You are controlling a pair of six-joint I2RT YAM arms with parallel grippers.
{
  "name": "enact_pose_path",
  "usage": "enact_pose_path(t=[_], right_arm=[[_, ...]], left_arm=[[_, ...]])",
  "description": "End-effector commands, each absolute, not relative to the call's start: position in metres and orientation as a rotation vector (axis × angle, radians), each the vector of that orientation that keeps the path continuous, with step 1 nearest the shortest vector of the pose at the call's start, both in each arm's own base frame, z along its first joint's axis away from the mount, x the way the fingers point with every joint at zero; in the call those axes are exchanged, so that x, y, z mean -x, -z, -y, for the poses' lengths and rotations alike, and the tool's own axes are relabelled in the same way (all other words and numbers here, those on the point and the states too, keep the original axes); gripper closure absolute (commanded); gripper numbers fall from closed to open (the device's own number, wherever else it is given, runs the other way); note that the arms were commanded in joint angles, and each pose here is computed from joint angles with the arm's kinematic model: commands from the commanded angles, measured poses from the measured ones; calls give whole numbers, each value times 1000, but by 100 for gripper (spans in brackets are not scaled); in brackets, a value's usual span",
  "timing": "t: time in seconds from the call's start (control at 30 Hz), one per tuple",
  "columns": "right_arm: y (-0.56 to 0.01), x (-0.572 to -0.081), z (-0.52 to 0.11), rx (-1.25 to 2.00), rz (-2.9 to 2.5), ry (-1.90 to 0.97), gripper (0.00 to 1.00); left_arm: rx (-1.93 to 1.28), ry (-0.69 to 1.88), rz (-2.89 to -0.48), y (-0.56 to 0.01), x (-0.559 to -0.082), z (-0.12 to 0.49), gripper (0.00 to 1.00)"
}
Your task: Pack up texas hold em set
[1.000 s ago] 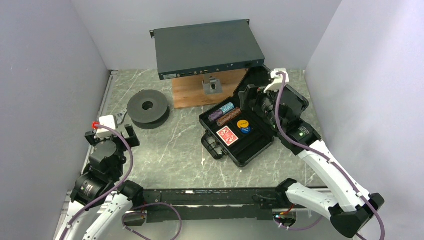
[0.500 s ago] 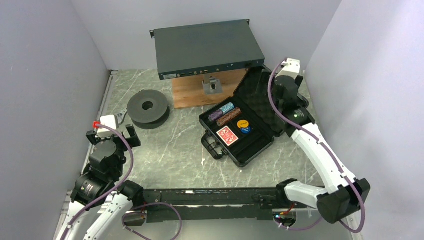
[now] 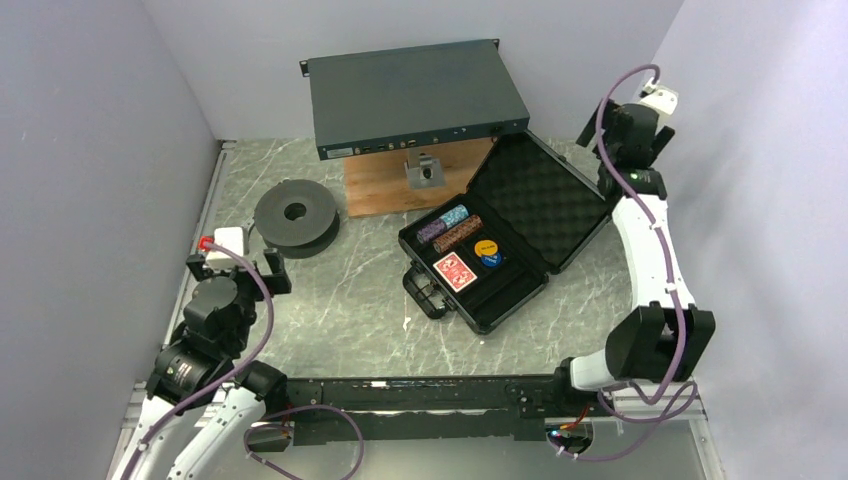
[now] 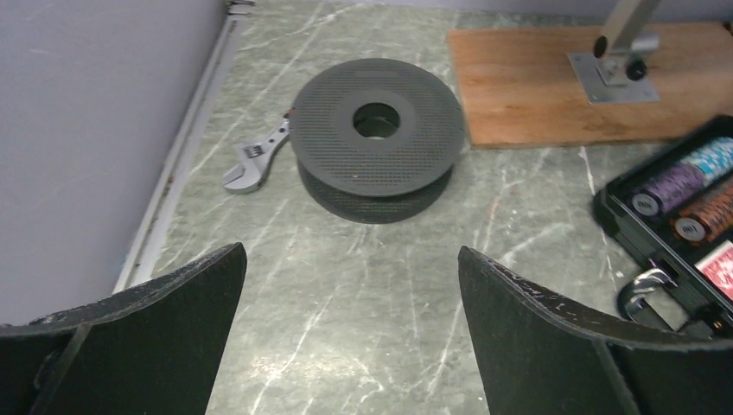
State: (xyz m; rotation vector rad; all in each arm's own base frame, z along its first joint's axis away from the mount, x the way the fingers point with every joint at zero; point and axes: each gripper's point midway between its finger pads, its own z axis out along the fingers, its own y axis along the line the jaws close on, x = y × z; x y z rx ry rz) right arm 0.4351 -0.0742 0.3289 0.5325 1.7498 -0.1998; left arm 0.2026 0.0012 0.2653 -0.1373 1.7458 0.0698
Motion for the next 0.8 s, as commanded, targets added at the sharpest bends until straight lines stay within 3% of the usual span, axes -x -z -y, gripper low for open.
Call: enact_pose_path(t=[0.0, 0.2, 0.53, 0.77], right_arm=[[-349, -454, 96, -574, -1726, 116, 2], [-341, -465, 107, -591, -1765, 89, 2], [-316, -476, 122, -631, -1803, -34, 3], [-287, -475, 131, -662, -1853, -15, 5]], left_arm=[[22, 75, -1822, -258, -217, 36, 0], [-119, 243, -1981, -235, -227, 82, 2], [-195, 806, -2067, -192, -218, 175, 10], [-229, 813, -2141, -161, -220, 205, 12]])
